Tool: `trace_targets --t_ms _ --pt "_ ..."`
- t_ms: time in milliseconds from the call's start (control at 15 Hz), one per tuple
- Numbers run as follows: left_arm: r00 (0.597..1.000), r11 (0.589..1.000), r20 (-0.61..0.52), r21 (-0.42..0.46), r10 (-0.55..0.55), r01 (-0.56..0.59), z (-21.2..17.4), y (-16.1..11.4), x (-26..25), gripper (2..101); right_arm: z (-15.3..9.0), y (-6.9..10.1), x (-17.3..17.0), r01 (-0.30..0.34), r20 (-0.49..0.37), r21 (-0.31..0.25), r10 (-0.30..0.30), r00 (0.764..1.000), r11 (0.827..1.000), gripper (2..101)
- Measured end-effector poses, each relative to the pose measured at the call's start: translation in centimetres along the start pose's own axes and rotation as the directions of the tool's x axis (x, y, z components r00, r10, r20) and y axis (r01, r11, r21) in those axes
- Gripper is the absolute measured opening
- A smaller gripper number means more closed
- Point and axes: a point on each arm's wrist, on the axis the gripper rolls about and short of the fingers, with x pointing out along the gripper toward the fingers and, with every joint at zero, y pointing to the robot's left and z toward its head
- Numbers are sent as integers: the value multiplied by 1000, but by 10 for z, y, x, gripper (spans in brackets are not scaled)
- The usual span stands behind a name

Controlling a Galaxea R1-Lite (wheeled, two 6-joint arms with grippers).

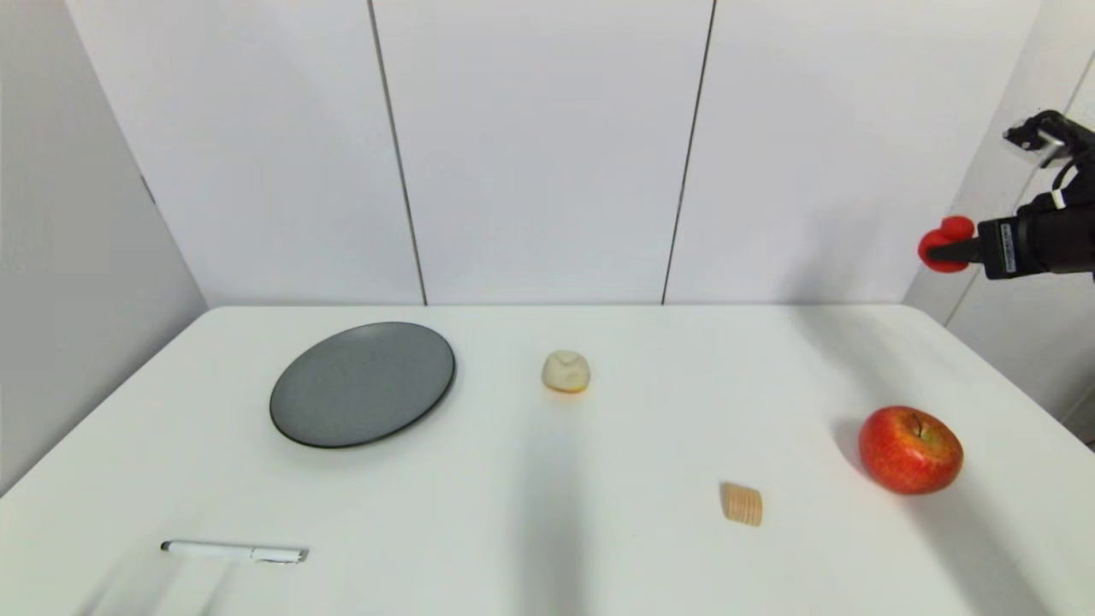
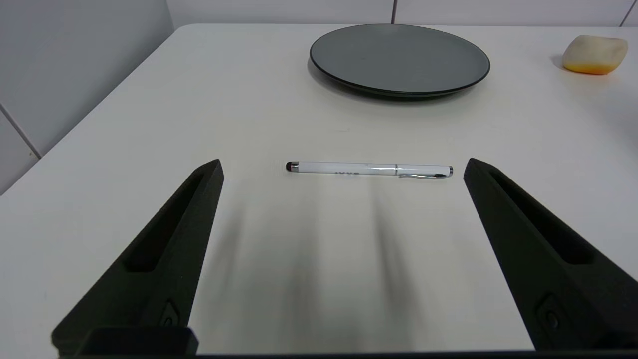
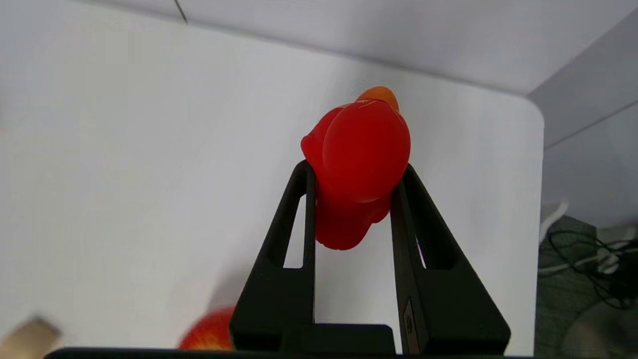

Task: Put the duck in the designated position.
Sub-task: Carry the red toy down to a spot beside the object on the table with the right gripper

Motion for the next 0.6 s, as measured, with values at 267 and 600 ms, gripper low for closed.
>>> trace_targets --t_ms 267,600 --pt "1000 1000 0 1 0 0 0 0 0 978 -26 -6 9 -9 -90 7 10 996 1000 245" --pt "1000 1000 0 0 0 0 0 0 0 978 -51 -12 29 -36 -176 -11 34 984 999 234"
